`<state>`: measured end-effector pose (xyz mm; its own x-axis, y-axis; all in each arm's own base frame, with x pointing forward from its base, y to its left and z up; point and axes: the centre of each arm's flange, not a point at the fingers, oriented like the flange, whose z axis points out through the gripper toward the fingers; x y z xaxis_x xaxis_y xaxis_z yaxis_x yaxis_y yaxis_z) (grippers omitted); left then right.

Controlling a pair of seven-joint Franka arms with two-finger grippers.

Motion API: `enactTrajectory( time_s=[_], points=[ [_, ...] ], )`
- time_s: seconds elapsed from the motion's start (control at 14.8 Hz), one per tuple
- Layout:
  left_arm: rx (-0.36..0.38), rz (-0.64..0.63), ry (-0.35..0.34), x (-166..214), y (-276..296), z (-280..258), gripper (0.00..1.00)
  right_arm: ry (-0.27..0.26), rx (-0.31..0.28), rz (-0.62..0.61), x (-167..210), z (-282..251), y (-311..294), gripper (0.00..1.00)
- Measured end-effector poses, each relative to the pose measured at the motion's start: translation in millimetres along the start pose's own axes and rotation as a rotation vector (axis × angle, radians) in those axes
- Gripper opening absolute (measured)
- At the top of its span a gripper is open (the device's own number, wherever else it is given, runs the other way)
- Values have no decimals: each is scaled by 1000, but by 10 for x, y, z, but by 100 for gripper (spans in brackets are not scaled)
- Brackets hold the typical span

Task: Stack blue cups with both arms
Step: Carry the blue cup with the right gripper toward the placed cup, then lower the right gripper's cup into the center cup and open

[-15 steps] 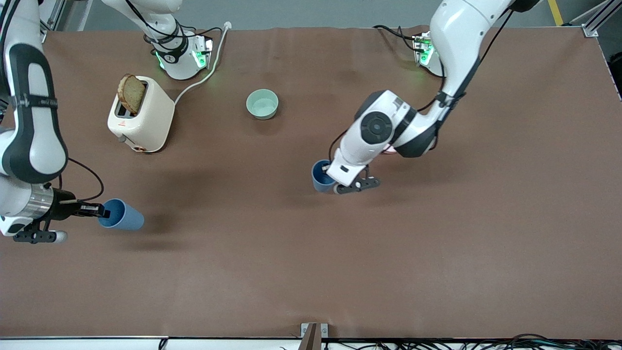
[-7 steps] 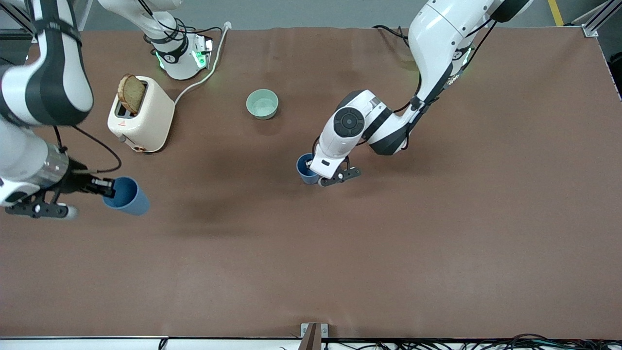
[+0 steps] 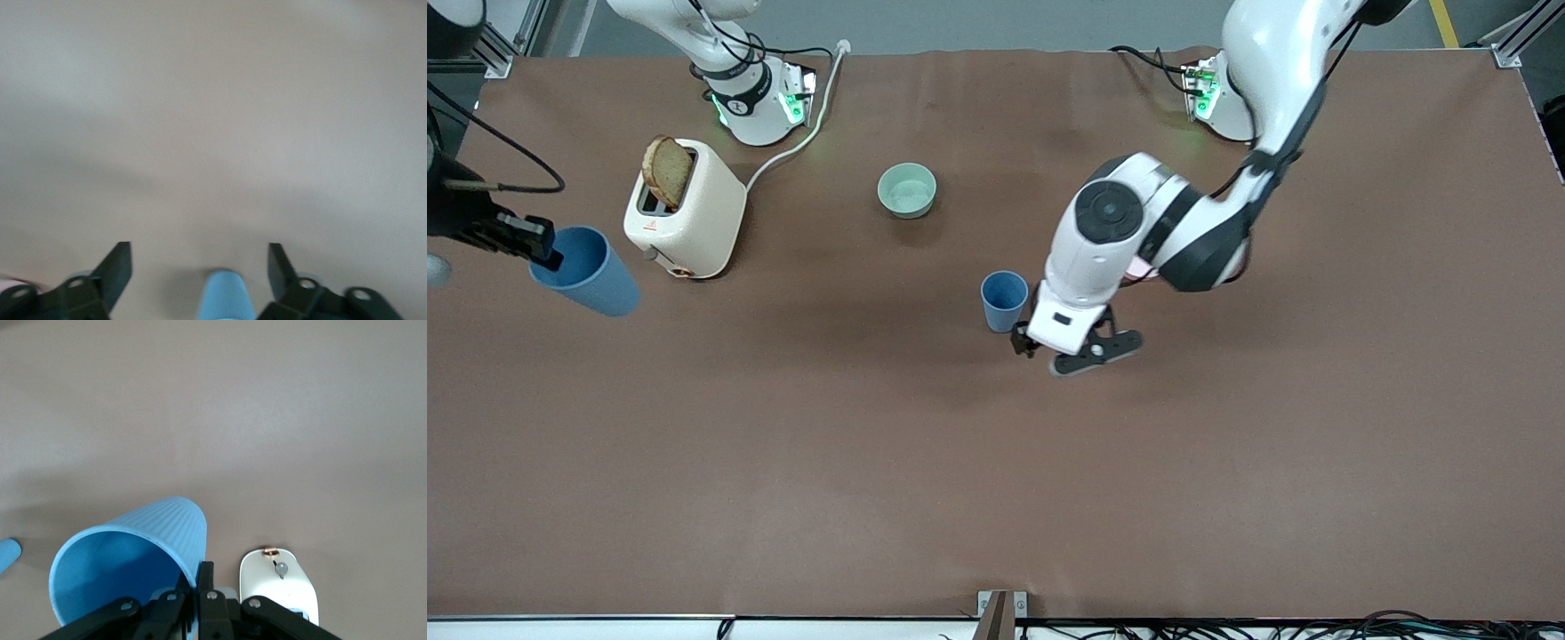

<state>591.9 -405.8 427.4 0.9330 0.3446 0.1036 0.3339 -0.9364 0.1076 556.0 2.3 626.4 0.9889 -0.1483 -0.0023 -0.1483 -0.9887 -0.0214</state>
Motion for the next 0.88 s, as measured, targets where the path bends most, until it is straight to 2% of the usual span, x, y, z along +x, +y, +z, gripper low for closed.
enactTrajectory(
  time_s=[0.2,0.41,0.68,0.88],
  points=[
    [29,90,68,534,-526,-778,100,7,12,-16,1,96,-319,5],
    [96,147,76,919,-1209,-1354,100,40,34,38,-59,293,-1176,5],
    [107,275,31,1039,-1882,-2028,100,31,42,91,-355,814,-2481,5],
    [123,338,-19,1043,-2373,-2294,100,35,58,160,-614,1355,-3332,5]
  ],
)
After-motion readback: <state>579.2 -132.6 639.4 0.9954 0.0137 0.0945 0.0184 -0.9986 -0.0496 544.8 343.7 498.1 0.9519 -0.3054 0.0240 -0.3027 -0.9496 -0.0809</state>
